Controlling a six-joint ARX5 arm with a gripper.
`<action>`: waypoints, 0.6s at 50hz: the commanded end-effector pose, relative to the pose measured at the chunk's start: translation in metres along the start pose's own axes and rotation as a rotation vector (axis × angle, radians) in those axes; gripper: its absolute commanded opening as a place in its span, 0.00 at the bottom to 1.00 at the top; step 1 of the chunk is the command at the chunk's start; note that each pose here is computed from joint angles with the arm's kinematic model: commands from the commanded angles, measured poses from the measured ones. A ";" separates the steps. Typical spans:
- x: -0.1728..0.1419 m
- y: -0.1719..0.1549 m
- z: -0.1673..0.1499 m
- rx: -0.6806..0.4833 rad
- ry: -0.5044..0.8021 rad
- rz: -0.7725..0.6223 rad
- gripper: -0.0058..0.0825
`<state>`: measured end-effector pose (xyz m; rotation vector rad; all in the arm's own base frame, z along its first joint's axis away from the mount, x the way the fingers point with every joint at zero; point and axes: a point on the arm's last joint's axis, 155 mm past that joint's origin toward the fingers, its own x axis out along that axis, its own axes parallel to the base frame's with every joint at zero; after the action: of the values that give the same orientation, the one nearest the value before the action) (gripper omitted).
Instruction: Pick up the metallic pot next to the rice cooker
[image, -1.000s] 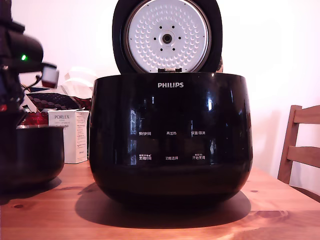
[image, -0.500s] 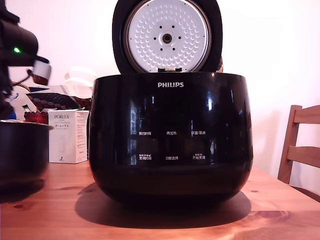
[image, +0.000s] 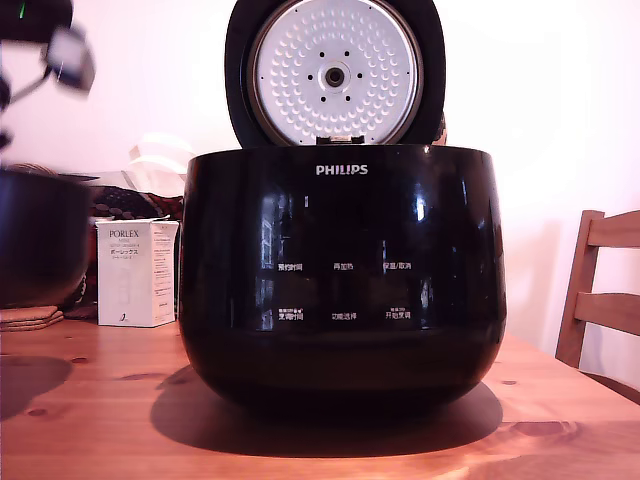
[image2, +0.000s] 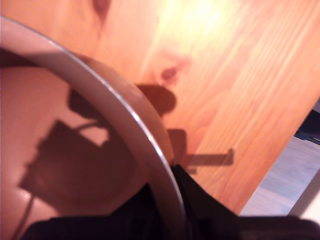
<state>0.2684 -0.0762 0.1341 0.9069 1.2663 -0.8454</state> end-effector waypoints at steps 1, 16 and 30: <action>-0.025 0.002 0.006 0.008 -0.038 0.054 0.04; -0.070 0.000 0.027 -0.014 -0.133 0.131 0.04; -0.082 -0.015 0.038 0.003 -0.174 0.144 0.04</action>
<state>0.2554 -0.1114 0.2014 0.8925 1.1040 -0.8155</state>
